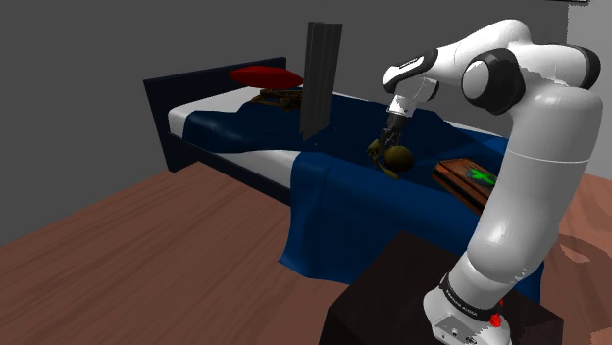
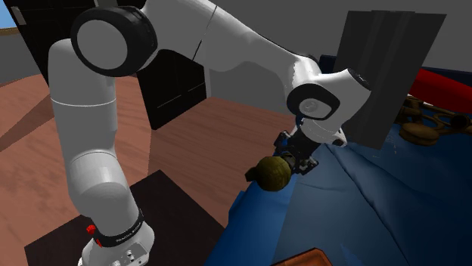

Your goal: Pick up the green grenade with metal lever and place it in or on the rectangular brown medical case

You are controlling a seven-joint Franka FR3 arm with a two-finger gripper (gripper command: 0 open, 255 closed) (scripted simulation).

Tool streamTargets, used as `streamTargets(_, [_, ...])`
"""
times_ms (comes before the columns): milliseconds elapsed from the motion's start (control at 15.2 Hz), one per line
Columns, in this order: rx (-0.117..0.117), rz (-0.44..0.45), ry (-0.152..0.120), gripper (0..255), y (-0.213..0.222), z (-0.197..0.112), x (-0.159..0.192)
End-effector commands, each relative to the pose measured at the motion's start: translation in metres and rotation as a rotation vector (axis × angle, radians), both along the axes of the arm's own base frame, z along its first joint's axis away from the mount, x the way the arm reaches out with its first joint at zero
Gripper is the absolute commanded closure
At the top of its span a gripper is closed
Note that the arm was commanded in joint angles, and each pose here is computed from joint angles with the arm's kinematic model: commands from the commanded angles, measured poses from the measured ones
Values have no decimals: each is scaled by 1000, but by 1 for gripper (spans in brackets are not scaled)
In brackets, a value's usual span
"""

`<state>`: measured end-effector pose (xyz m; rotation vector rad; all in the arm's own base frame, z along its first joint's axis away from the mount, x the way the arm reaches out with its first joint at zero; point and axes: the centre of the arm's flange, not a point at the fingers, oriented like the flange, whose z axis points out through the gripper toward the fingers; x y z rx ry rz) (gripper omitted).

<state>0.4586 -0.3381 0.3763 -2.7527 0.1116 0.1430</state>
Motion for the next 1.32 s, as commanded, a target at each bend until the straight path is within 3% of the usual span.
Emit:
streamTargets(0, [0, 0, 0, 255, 0, 11, 0])
streamTargets(1254, [0, 0, 0, 255, 0, 111, 0])
